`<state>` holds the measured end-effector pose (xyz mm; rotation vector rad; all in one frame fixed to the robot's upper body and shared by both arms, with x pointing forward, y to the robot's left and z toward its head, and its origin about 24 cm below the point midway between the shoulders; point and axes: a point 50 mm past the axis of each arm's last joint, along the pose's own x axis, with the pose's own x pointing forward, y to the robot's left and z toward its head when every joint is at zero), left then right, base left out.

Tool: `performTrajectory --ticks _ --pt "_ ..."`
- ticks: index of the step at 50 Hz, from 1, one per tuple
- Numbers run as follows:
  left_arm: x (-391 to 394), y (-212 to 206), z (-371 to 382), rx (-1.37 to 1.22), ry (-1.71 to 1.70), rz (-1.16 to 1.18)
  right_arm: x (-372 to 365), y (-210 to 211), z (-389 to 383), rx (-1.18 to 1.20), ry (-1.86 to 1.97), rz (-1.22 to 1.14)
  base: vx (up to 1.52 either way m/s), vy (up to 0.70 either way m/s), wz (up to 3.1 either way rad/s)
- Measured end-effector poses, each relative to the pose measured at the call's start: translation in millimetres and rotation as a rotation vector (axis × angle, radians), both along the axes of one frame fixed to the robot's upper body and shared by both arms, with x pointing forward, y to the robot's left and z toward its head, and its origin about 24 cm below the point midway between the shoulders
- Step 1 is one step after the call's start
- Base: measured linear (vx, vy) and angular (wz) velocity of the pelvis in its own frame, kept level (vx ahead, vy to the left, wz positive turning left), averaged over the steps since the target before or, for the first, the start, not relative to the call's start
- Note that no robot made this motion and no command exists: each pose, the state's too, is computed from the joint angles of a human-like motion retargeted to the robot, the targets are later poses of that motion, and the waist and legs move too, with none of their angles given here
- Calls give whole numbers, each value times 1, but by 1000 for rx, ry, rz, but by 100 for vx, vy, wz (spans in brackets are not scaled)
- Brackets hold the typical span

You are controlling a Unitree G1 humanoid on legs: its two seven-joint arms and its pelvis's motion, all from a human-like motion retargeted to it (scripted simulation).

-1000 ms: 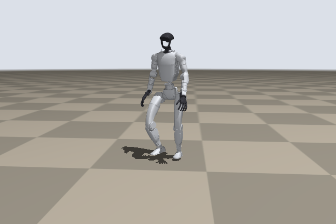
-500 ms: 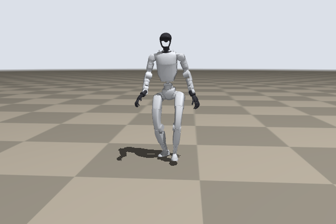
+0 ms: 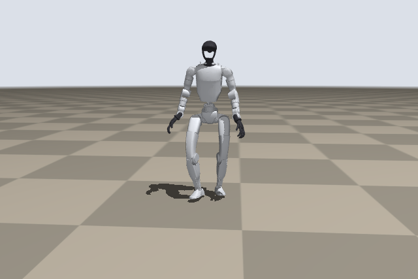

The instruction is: Run

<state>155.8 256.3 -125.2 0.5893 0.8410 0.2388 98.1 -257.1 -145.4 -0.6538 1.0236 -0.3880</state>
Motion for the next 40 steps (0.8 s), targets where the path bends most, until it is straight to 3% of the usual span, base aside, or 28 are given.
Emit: performTrajectory --ticks 7,22,40 --pt "4 -4 1 -38 -8 -26 4 4 1 60 -37 -10 -18 9 -15" --pt "-79 13 -26 -97 308 57 12 9 4 173 -95 9 -8 6 -40" --pt "-65 1 -28 -197 247 147 1 22 -7 272 0 8 -2 -4 -31"
